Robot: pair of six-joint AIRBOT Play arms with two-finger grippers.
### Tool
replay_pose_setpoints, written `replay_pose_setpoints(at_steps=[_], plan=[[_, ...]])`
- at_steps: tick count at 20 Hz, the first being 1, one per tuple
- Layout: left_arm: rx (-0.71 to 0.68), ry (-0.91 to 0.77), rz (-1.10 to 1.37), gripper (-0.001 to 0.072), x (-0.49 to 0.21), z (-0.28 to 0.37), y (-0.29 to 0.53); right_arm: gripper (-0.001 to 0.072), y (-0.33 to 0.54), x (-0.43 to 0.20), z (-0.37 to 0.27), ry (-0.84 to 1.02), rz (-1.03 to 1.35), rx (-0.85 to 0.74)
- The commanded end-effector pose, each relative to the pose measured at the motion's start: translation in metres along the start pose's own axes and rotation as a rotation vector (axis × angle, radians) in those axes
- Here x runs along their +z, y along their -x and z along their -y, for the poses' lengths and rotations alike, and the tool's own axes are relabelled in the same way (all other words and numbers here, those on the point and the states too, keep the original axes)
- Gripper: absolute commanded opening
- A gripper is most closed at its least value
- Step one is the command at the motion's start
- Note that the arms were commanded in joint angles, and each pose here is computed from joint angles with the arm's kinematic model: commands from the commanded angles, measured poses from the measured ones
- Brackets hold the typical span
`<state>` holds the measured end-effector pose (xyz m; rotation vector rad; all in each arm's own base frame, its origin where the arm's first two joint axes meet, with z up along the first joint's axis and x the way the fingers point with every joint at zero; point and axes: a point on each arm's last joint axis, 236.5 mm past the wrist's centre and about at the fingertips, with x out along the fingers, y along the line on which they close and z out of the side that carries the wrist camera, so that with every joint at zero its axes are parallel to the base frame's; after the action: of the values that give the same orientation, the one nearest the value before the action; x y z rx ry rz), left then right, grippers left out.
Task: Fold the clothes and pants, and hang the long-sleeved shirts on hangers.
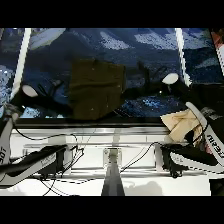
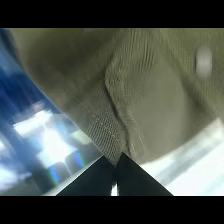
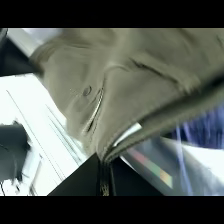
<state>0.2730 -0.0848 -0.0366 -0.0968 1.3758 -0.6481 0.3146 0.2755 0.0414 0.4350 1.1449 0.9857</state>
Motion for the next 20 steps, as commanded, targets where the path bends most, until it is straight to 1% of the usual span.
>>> replay_pose_setpoints(at_steps=[1, 4, 6, 8, 10, 12, 14, 16, 18, 20], plan=[[0.088, -0.15, 0.305, 0.0008, 0.102, 0.017, 0.103, 0.0027, 0.039, 0.066, -0.061, 0.199, 0.121, 0.03], [0.189, -0.277, 0.609, 0.0008, 0.157, 0.055, 0.225, 0.0027, 0.09, 0.114, -0.129, 0.386, 0.276, 0.045], [0.276, -0.356, 0.753, 0.0008, 0.16, 0.084, 0.292, 0.0027, 0.126, 0.129, -0.177, 0.487, 0.367, 0.056], [0.351, -0.428, 0.868, 0.0008, 0.146, 0.12, 0.34, 0.0027, 0.157, 0.126, -0.215, 0.535, 0.428, 0.072], [0.395, -0.473, 0.939, 0.0008, 0.124, 0.15, 0.364, 0.0027, 0.177, 0.11, -0.243, 0.531, 0.446, 0.097], [0.431, -0.454, 0.997, 0.0008, 0.097, 0.174, 0.384, 0.0026, 0.186, 0.082, -0.261, 0.519, 0.397, 0.126], [0.439, -0.392, 1.023, 0.0008, 0.075, 0.184, 0.391, 0.0026, 0.188, 0.058, -0.272, 0.487, 0.346, 0.144], [0.406, -0.328, 0.972, 0.0007, 0.069, 0.172, 0.369, 0.0027, 0.171, 0.043, -0.259, 0.374, 0.28, 0.107], [0.325, -0.211, 0.86, 0.0007, 0.076, 0.135, 0.318, 0.0027, 0.135, 0.031, -0.224, 0.233, 0.196, 0.045], [0.236, -0.078, 0.782, 0.0007, 0.093, 0.088, 0.257, 0.0026, 0.097, 0.033, -0.187, 0.132, 0.193, -0.002]])
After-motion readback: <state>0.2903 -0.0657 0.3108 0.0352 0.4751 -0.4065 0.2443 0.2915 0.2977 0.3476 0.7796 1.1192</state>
